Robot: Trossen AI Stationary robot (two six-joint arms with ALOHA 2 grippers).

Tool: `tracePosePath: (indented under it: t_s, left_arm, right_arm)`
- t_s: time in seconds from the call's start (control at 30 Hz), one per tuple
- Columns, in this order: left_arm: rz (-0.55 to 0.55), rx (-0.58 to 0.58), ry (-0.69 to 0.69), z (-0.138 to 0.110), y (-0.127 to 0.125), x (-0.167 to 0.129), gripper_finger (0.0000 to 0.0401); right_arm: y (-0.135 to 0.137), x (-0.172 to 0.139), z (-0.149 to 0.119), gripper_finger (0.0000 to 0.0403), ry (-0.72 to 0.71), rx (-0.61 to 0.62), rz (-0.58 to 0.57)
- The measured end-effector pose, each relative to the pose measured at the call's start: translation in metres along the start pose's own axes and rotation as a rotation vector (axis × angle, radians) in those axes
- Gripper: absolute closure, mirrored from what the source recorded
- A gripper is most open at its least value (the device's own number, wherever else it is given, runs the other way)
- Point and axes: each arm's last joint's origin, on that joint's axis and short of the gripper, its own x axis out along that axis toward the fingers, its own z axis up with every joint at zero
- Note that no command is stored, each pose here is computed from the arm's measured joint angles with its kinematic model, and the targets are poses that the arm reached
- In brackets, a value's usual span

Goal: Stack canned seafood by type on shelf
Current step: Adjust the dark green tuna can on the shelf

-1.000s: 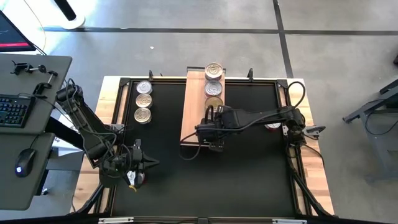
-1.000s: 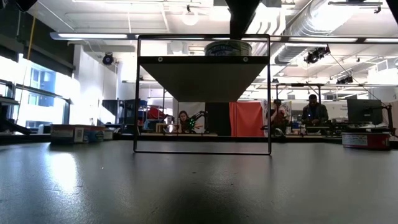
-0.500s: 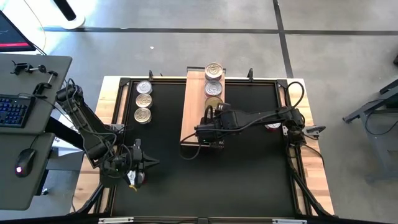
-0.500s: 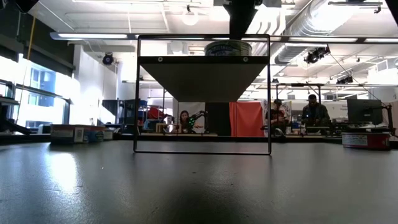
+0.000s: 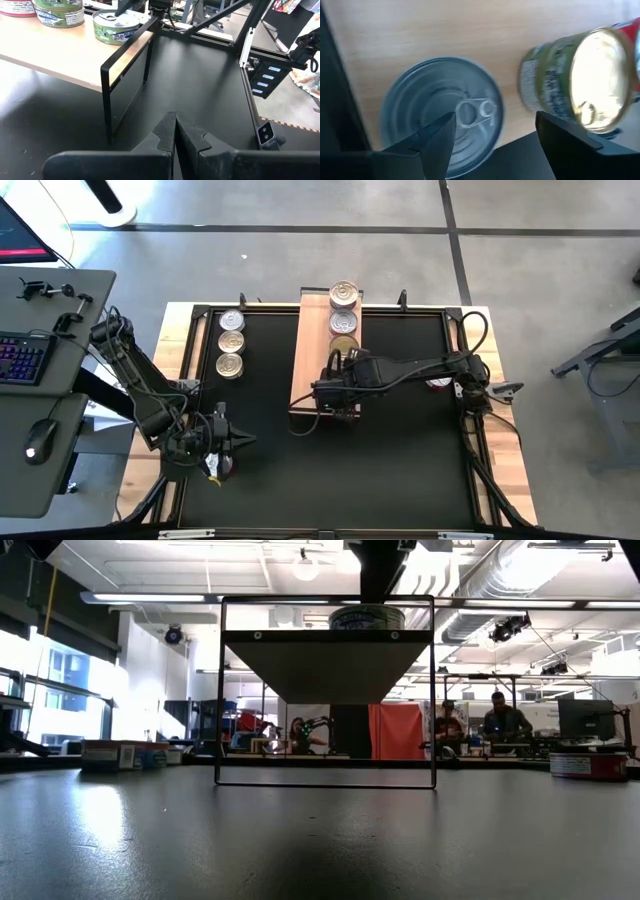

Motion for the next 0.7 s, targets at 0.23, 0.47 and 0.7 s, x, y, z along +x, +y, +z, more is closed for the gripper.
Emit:
tracePosePath:
  t_s: [0.23, 0.47, 0.7]
  left_arm:
    - [0.002, 0.001, -0.001, 0.0000, 0.0001, 0.0000, 0.0401]
    - [0.002, 0.011, 0.000, -0.0002, 0.0002, 0.0000, 0.0401]
    - [0.003, 0.038, 0.000, -0.0002, 0.0003, 0.0000, 0.0401]
  right_arm:
    - [0.0059, 0.0044, 0.0013, 0.0139, -0.004, -0.005, -0.033]
    - [0.0033, 0.0047, -0.0021, 0.0139, 0.018, -0.049, -0.094]
    - [-0.0017, 0.0054, -0.0008, 0.0139, -0.009, -0.054, -0.190]
